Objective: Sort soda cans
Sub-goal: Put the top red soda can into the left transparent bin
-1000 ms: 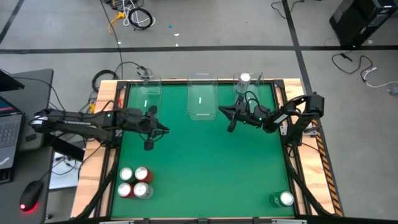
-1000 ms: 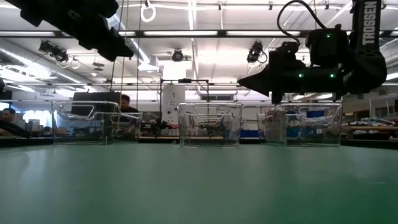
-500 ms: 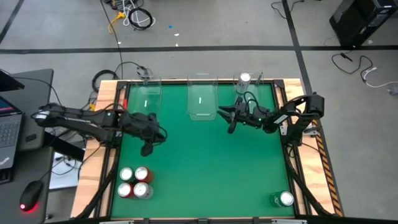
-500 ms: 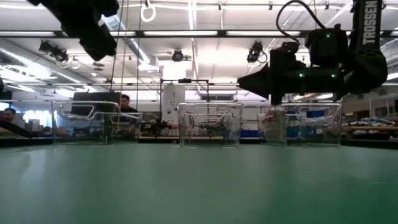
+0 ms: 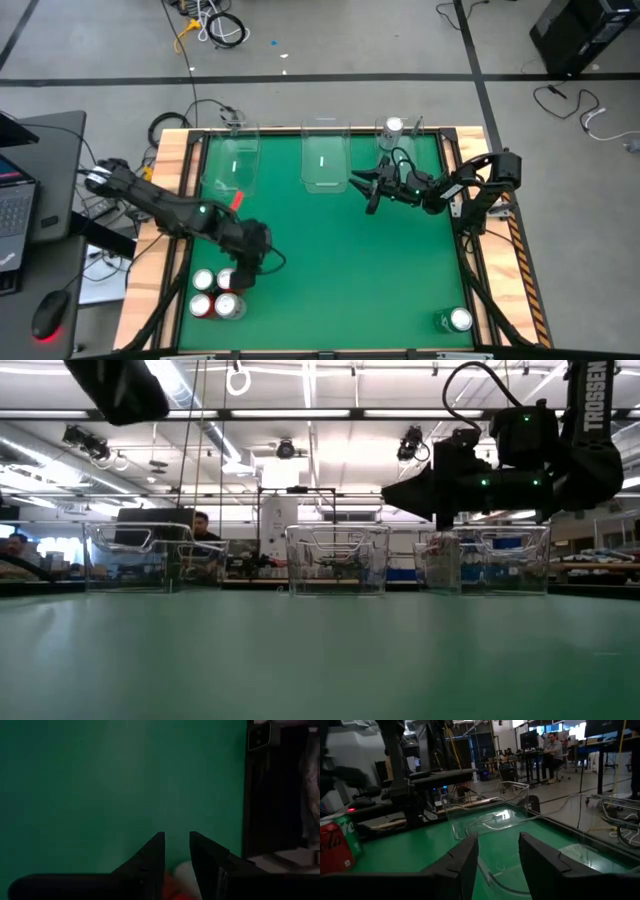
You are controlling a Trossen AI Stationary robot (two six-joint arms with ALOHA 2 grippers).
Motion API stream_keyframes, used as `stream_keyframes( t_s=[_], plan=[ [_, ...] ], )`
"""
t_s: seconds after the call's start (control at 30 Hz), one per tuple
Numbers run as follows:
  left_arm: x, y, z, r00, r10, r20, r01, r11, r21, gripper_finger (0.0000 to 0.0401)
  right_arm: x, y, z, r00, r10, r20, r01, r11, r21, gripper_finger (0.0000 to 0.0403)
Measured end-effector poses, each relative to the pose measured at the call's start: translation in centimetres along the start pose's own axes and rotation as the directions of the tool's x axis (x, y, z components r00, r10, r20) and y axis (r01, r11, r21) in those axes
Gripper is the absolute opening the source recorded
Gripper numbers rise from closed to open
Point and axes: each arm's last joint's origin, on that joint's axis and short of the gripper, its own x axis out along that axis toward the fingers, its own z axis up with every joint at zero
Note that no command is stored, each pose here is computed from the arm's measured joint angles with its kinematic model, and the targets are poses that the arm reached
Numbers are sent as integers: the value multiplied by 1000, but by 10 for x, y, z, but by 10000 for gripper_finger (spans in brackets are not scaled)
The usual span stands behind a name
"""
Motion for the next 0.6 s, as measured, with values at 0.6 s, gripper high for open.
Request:
stream_keyframes(
  t_s=[0.6],
  plan=[
    [11,-42,2,918,91,-387,-286,827,-484,196,0,1,-2,1000,14,-27,-14,1000,3,154]
  ],
)
